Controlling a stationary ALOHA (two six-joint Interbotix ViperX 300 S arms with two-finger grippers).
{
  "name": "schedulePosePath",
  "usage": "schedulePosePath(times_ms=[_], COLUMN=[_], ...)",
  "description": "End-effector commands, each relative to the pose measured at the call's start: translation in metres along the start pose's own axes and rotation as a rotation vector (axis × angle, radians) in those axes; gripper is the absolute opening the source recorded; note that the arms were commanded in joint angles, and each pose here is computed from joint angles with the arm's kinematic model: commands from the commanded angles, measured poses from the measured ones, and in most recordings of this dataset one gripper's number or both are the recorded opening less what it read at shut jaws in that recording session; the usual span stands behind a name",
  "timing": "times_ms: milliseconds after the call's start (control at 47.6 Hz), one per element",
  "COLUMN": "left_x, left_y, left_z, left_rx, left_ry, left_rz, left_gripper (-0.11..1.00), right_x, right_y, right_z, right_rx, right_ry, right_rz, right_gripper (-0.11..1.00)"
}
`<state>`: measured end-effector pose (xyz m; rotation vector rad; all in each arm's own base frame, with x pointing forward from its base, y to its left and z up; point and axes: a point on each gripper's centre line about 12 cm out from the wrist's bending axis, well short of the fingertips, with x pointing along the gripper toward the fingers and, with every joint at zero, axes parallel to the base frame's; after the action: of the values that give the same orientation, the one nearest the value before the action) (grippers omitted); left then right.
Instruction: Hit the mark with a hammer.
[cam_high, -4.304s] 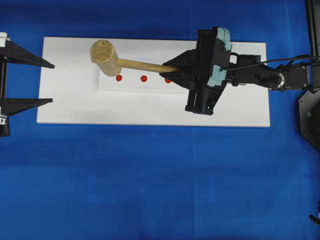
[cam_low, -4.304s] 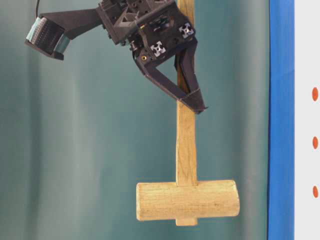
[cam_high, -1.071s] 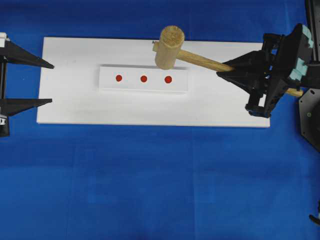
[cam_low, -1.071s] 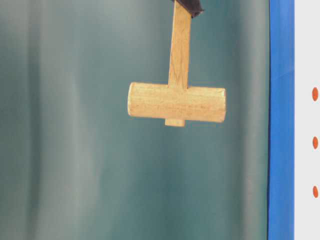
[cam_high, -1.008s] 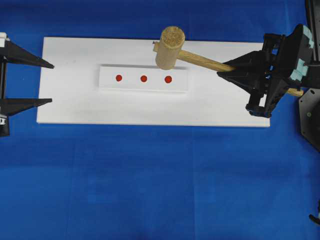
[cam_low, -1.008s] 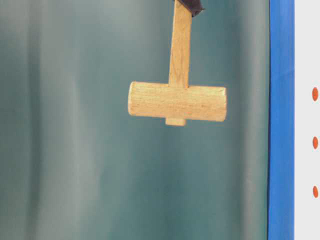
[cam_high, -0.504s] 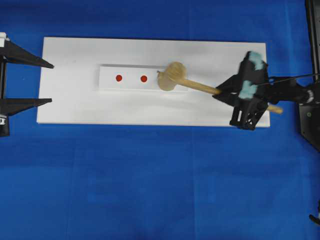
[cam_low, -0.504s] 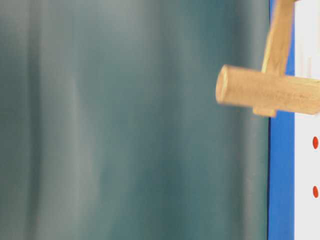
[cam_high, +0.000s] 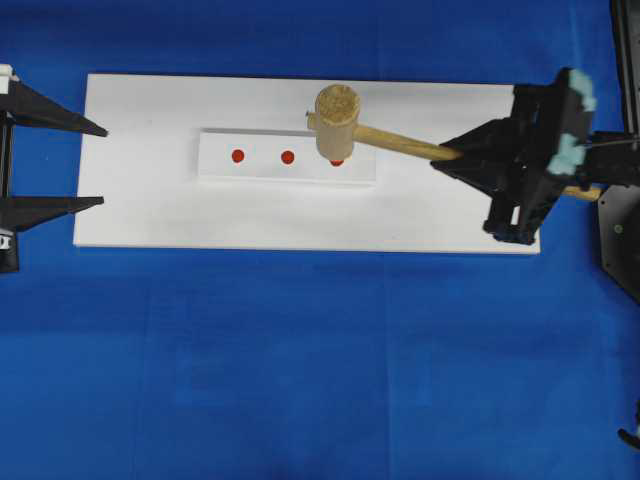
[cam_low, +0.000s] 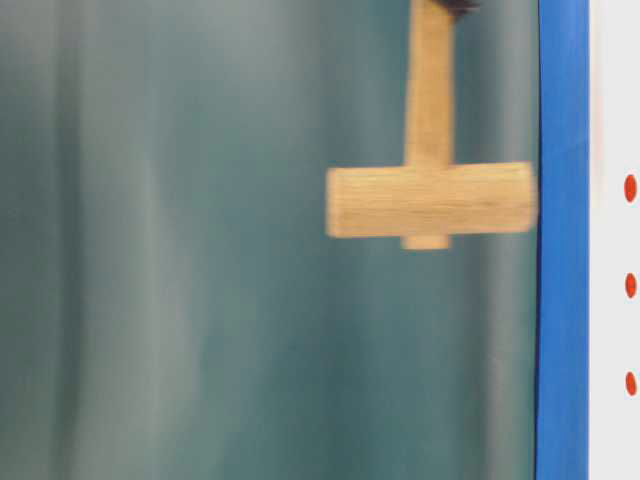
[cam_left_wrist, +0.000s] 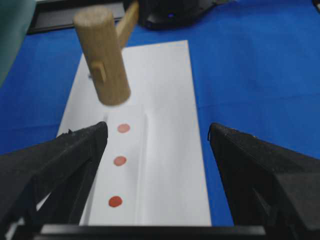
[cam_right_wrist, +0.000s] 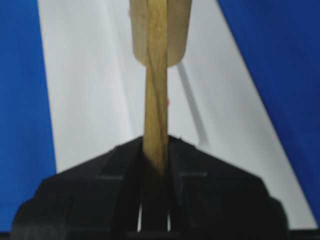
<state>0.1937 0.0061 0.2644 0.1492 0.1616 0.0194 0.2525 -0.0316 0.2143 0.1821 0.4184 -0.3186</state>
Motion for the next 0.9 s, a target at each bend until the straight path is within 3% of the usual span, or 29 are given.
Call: schedulePosePath(times_ms=[0,399,882], left_x=[0.001,0.001,0.002], left_y=[0.0,0.0,0.0], left_z=[0.004,0.004,0.001], left_rx=[-0.004,-0.004,-0.004], left_ry=[-0.012,-0.009,0.0], left_rz=[0.001,0.0,-0.001], left_gripper=[0.8,0.8,0.8], right_x=[-0.003,0.012,0.073], right_y=[0.003,0.009,0.045], right_z=[0.014,0.018,0.053], right_rx=[-0.006,-0.021,-0.093], right_ry=[-0.044,-0.021,0.001], right_rz=[0.009,0.006,0.064], right_gripper=[0.02,0.02,0.02])
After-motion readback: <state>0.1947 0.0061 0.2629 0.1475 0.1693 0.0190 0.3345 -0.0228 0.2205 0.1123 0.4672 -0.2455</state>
